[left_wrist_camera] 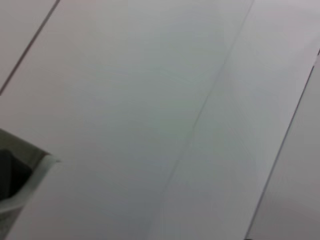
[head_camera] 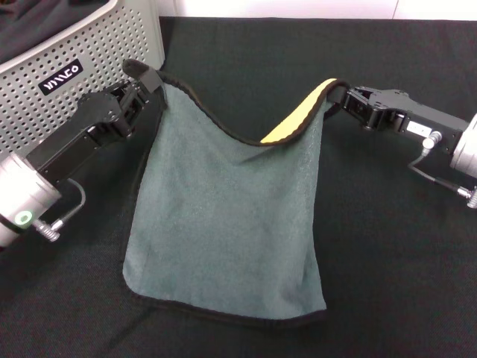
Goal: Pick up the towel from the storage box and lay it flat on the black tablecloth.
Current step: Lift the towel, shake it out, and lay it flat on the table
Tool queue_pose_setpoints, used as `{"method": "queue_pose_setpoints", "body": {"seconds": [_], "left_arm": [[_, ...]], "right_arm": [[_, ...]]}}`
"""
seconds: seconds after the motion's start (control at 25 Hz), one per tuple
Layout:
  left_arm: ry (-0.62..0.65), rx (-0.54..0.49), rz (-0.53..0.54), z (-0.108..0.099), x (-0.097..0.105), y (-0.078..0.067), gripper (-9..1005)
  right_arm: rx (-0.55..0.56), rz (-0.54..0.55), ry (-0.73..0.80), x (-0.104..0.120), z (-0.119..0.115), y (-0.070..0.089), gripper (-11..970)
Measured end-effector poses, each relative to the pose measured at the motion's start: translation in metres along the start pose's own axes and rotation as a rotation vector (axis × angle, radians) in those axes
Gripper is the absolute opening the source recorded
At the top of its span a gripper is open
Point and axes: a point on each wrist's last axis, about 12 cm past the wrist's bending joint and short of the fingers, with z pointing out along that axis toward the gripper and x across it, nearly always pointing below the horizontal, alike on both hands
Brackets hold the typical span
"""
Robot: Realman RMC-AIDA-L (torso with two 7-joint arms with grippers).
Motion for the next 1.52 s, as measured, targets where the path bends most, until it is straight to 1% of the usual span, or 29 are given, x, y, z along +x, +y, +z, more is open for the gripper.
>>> {"method": "queue_pose_setpoints", "body": {"seconds": [0.16,0.28,0.44,0.56,0.84,1.0,1.16,1.36,1.52], "left_arm": [[-0.011,-0.035,0.025,0.006,0.002,0.002,19],[-0.014,-0.046,0.035,0.01,0.0,0.004,19],[-0.012,-0.052,0.049,0.015,0.0,0.006,19],[-0.015,-0.075,0.069,0.021,0.001,0.007,19],[-0.019,-0.114,0.1,0.033,0.004,0.009,19],[-0.009,-0.115,0.115,0.042,0.004,0.009,18],[-0.005,-0.12,0.122,0.046,0.004,0.01,18],[-0.001,-0.131,0.134,0.047,0.004,0.011,18],[0.014,-0.16,0.135,0.045,0.006,0.015,19]], "right_arm": [[0.04,-0.016,0.014,-0.005,0.008,-0.005,6],[0.084,-0.03,0.033,-0.009,0.016,-0.011,7],[0.116,-0.039,0.044,-0.011,0.02,-0.014,7],[0.141,-0.042,0.061,-0.012,0.026,-0.017,6],[0.157,-0.035,0.094,-0.013,0.037,-0.02,7],[0.177,-0.04,0.101,-0.013,0.04,-0.022,7],[0.217,-0.043,0.108,-0.014,0.041,-0.026,7],[0.252,-0.046,0.118,-0.013,0.04,-0.03,6],[0.269,-0.045,0.134,-0.01,0.039,-0.032,6]]}}
